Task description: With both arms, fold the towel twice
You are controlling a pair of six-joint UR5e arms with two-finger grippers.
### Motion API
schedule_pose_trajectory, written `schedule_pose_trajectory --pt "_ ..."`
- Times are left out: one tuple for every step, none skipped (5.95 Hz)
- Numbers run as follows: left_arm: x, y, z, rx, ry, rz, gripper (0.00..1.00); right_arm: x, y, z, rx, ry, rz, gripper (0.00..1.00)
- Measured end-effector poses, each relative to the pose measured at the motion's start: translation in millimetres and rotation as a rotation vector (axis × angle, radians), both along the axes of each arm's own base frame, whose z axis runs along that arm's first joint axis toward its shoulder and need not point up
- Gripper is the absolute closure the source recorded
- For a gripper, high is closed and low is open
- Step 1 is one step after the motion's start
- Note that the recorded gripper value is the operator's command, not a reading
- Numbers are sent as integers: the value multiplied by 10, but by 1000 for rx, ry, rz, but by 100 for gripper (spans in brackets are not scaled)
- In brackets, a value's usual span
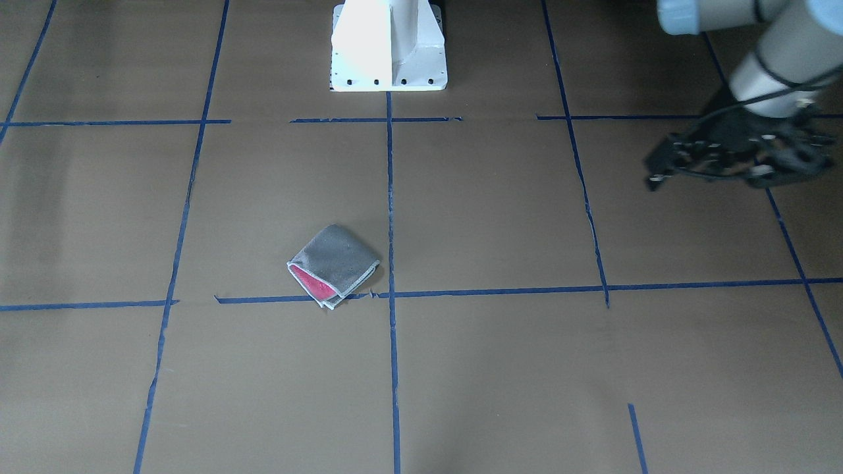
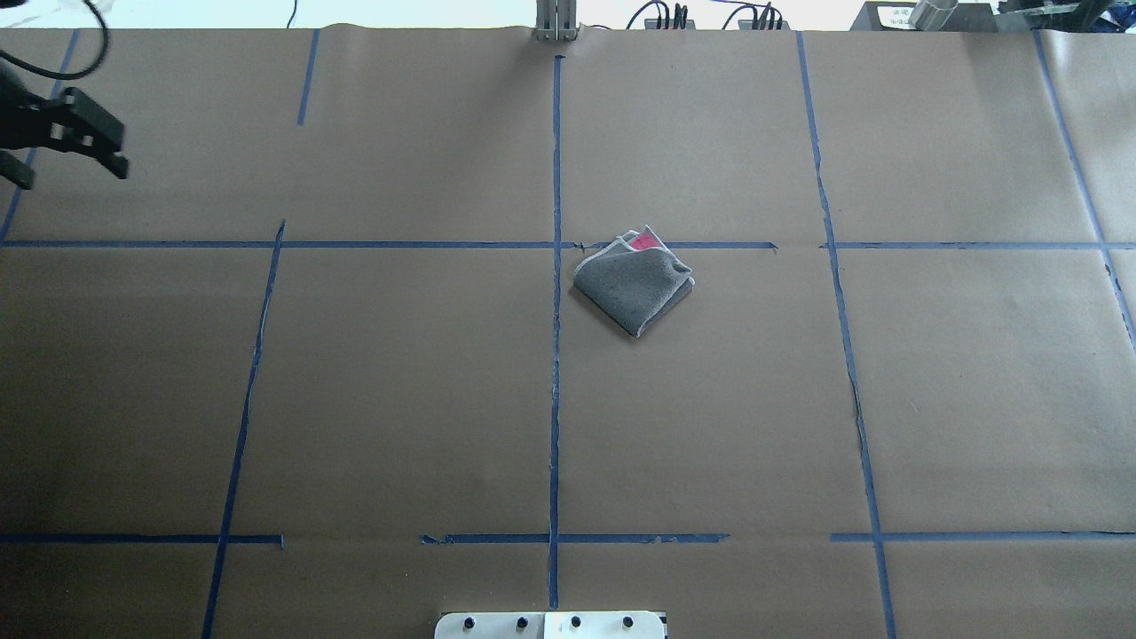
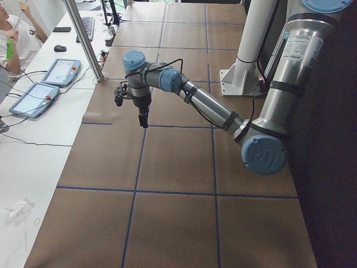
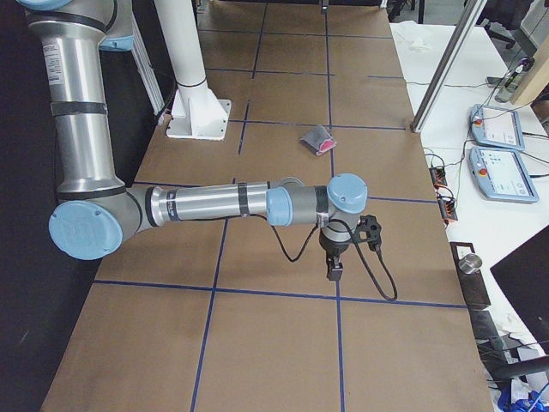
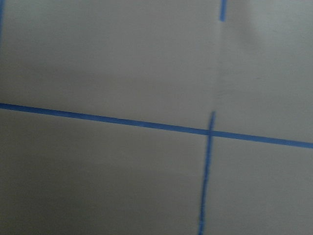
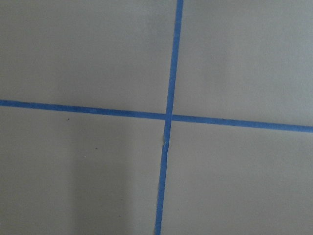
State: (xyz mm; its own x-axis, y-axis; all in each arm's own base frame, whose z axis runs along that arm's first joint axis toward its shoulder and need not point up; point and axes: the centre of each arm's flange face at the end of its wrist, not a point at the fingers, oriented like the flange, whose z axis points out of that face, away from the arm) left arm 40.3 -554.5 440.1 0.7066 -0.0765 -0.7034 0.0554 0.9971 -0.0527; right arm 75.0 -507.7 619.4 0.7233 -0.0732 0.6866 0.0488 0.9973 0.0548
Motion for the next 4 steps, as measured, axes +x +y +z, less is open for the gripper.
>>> schedule_pose_trajectory --pt "-443 -10 506 8 6 36 0 66 139 89 -12 -13 1 0" --pt "-786 89 1005 36 12 101 0 79 197 134 -18 -21 1 0" --pt "-1001 171 1359 47 14 144 0 76 245 193 -32 -33 3 0" --pt "-1130 317 1710 17 20 151 0 50 329 267 -51 -68 6 0"
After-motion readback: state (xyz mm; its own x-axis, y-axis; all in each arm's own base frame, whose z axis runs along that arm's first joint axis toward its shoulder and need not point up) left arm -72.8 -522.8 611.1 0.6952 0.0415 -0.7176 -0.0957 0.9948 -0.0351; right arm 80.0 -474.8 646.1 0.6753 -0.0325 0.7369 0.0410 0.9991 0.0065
